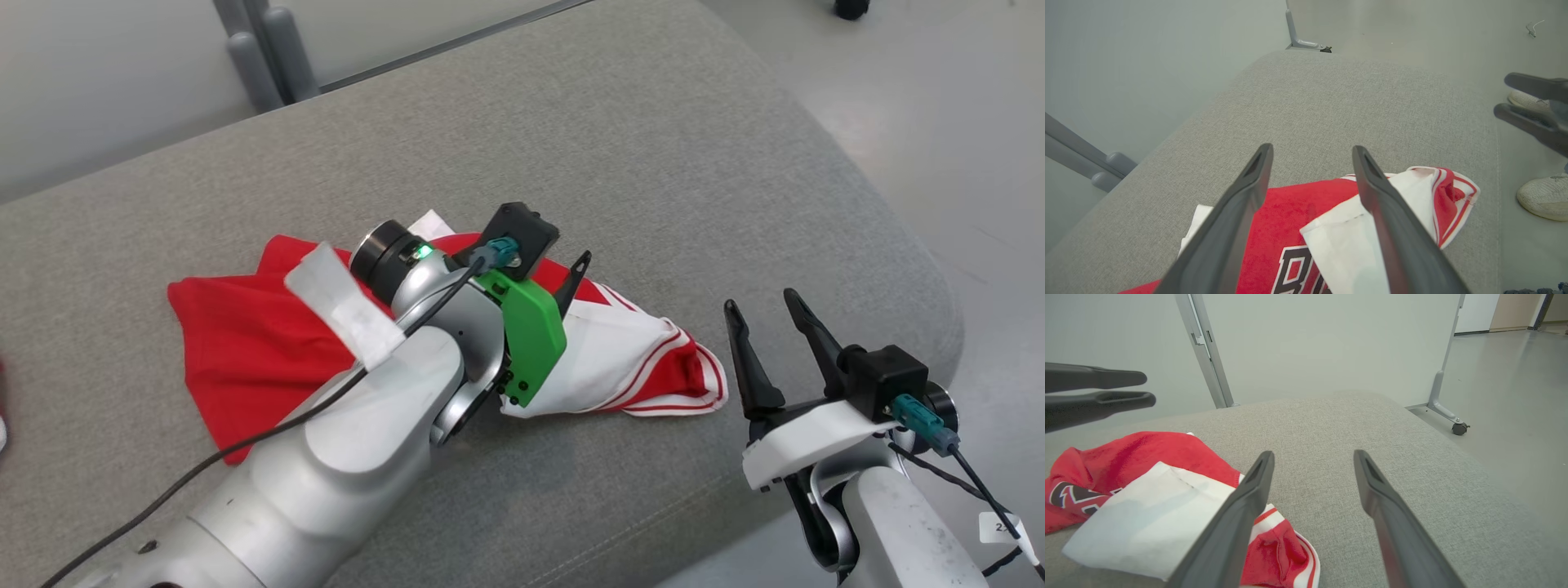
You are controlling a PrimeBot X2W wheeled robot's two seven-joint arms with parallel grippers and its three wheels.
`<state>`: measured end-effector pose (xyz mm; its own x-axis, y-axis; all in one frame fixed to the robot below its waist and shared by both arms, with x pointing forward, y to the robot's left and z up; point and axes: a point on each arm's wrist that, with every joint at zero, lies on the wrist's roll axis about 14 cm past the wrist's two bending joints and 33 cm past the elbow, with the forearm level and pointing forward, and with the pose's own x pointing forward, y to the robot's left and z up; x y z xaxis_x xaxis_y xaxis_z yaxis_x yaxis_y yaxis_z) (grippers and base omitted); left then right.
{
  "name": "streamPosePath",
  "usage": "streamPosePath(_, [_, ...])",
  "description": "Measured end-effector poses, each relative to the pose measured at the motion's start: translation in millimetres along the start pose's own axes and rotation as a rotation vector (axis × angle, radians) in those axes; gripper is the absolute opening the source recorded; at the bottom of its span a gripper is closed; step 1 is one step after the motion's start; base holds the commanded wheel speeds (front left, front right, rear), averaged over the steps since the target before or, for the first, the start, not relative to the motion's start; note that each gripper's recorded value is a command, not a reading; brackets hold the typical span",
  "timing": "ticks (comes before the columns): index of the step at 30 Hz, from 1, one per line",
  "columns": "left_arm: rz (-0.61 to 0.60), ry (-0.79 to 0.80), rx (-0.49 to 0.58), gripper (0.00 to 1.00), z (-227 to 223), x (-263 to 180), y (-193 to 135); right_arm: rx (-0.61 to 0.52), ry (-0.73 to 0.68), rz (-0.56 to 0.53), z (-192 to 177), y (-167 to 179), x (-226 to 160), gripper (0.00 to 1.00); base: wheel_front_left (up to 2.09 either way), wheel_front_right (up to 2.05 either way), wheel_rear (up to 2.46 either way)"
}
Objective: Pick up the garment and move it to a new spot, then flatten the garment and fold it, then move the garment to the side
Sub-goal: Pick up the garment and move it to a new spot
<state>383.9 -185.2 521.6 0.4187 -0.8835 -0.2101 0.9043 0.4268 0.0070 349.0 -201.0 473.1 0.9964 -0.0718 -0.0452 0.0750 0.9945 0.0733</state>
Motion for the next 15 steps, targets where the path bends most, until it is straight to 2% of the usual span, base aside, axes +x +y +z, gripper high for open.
streamPosePath(4, [0.119,-0.011,-0.091,1.00,-18.4,-20.4,28.2,-0.010,-0.019,0.076,5.4,18.1,9.9,1.00,0.00,0.00,0.00])
streamPosePath(10, [0.290,0.004,-0.148,1.00,-56.1,-66.8,69.4,-0.028,-0.003,0.193,-0.1,45.7,21.6,1.00,0.00,0.00,0.00])
streamPosePath(15, [0.422,-0.038,-0.198,1.00,-68.4,-103.8,91.9,-0.043,0.045,0.280,-15.5,67.0,28.2,1.00,0.00,0.00,0.00])
